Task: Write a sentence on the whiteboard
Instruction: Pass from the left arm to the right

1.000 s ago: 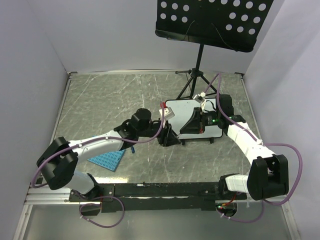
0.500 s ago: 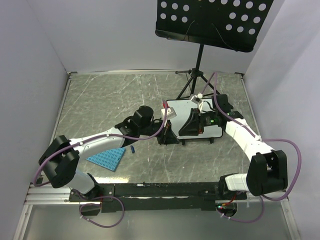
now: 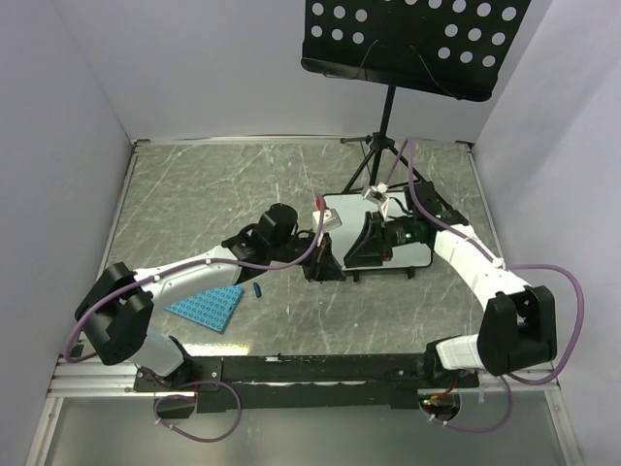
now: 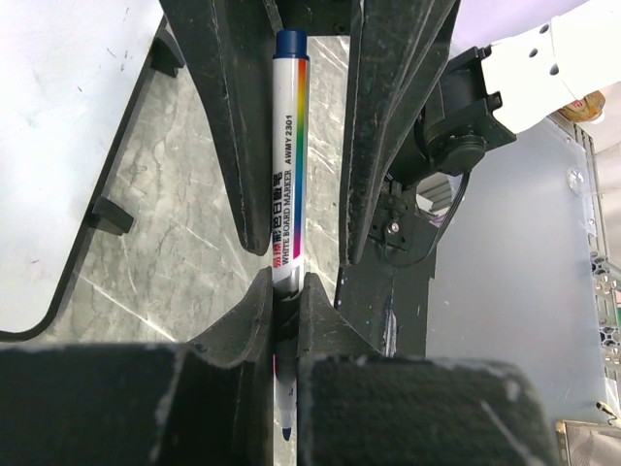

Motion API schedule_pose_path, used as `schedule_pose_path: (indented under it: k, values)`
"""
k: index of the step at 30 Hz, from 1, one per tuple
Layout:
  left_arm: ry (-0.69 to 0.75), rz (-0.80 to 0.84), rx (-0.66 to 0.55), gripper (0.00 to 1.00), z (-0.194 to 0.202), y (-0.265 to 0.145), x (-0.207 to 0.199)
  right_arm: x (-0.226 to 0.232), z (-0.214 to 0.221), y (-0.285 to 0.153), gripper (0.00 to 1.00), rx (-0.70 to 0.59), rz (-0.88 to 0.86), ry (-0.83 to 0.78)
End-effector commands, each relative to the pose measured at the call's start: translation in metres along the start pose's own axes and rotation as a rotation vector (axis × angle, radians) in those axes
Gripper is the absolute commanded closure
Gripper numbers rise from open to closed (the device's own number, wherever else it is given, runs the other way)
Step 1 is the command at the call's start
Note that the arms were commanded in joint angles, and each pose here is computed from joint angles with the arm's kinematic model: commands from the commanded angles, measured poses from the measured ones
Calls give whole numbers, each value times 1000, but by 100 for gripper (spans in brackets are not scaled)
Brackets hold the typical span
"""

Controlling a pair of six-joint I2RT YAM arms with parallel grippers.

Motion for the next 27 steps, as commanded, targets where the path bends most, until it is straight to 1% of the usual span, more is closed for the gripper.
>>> schedule_pose_path:
  k: [1, 11, 17, 18, 20, 21, 23, 24, 26, 27]
  values:
    - [43, 24, -30, 99, -14, -4, -6, -1, -10, 4, 61, 15, -25, -63]
    - [44, 34, -28, 99, -14, -9, -7, -5, -8, 7, 63, 53, 0, -67]
    - [40, 42, -18, 99, -12, -10, -7, -4, -8, 7, 67, 50, -6, -64]
    - [37, 40, -14, 99, -11, -9, -6, -4, -9, 7, 72, 49, -6, -65]
    - [36, 40, -14, 99, -11, -10, -6, -4, -9, 7, 76, 47, -6, -68]
    - [38, 43, -13, 99, -11, -9, -6, -4, -9, 7, 80, 48, -9, -64]
    - [37, 43, -13, 99, -12, -9, -6, -4, -9, 7, 85, 46, -10, -63]
    - [40, 43, -17, 99, -13, -9, -6, -3, -9, 7, 91, 44, -15, -64]
    - [40, 42, -21, 99, -13, -9, -7, -3, -10, 7, 95, 41, -18, -65]
    - [37, 39, -27, 98, -14, -10, -7, -2, -10, 7, 99, 41, -21, -67]
Point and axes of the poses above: each gripper's point midway between its finger pads, its own y axis out along the fingers, its own x axis along the line the jaws close on, z = x × y, the point moved 10 cm from there along -y, back along the fingers, and after that the axes turned 14 degrees about -y, right-handed, at the moved point
